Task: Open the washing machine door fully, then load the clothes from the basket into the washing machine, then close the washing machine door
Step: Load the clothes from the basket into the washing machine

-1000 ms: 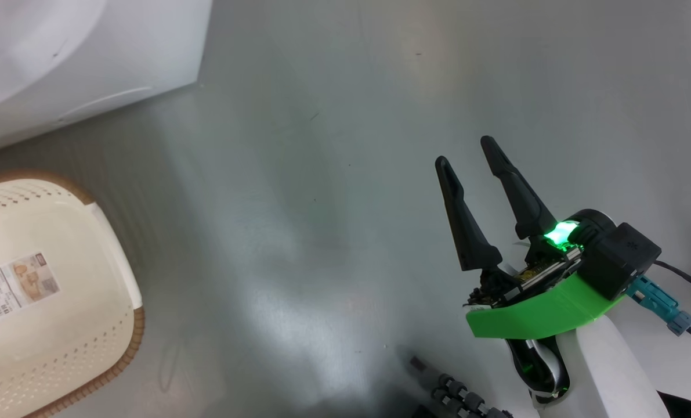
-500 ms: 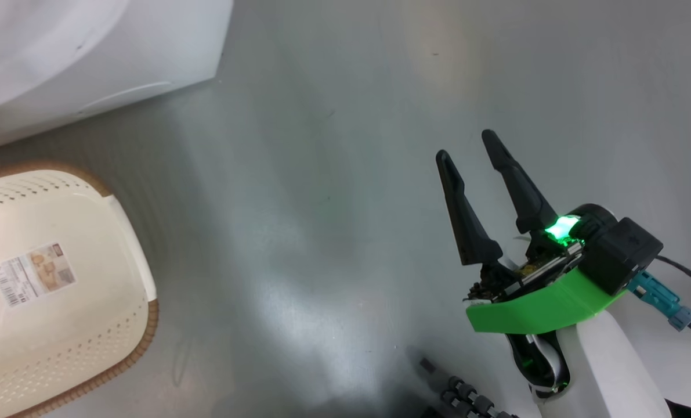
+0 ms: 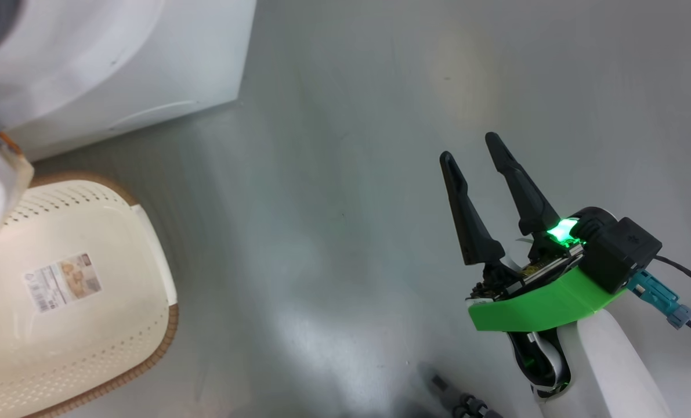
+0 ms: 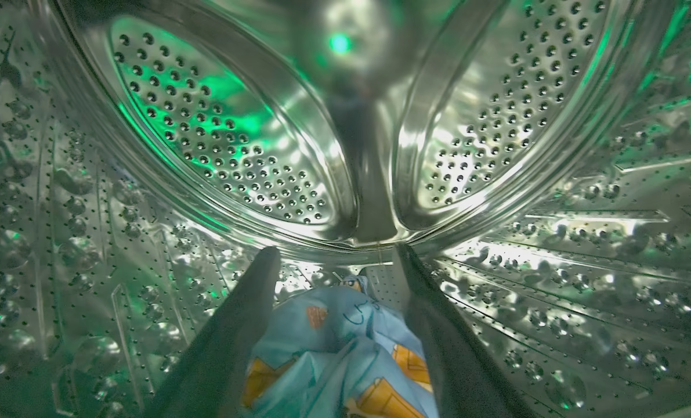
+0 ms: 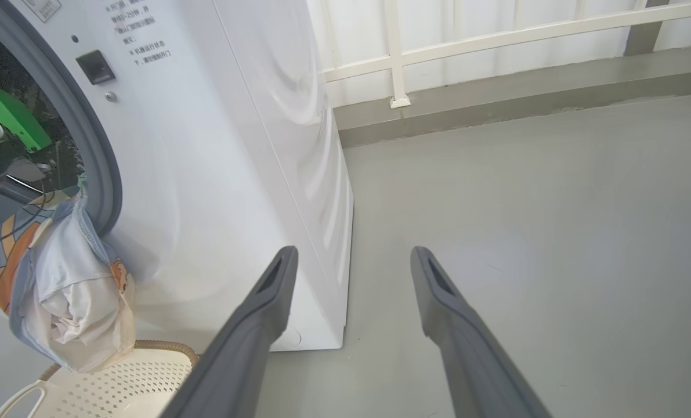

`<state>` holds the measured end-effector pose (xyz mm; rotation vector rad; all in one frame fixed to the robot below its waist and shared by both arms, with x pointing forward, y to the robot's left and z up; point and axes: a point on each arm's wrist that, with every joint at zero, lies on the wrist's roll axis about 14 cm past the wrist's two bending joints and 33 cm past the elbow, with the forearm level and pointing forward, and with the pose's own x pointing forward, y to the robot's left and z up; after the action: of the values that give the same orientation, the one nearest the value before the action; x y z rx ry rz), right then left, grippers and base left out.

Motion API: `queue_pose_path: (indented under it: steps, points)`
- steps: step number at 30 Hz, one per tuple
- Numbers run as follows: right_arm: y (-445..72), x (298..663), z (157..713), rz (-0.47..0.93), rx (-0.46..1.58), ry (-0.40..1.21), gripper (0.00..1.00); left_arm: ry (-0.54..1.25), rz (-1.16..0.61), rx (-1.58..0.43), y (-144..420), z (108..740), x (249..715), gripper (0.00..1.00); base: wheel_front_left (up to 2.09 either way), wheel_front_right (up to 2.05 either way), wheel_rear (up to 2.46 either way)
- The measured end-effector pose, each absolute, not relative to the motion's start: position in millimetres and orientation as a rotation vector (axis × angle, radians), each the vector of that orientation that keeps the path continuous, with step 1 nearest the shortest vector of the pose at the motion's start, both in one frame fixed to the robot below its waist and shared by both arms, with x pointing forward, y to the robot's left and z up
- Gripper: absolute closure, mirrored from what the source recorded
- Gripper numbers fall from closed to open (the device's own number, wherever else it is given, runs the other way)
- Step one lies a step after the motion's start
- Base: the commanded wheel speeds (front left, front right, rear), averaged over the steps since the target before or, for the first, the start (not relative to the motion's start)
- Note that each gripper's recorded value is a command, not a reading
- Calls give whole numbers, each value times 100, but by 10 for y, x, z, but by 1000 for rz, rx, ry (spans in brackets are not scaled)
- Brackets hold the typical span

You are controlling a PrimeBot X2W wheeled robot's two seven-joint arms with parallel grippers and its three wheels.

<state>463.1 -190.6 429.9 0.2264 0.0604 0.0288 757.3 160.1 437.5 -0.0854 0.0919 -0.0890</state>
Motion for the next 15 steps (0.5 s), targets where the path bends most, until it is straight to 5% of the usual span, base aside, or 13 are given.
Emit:
queue_pose_path:
  steps: [15]
  points:
    - [-1847,4556,4560,51,195,6,0,54,-101,-107,1577,4309,6677,0,0,0,0]
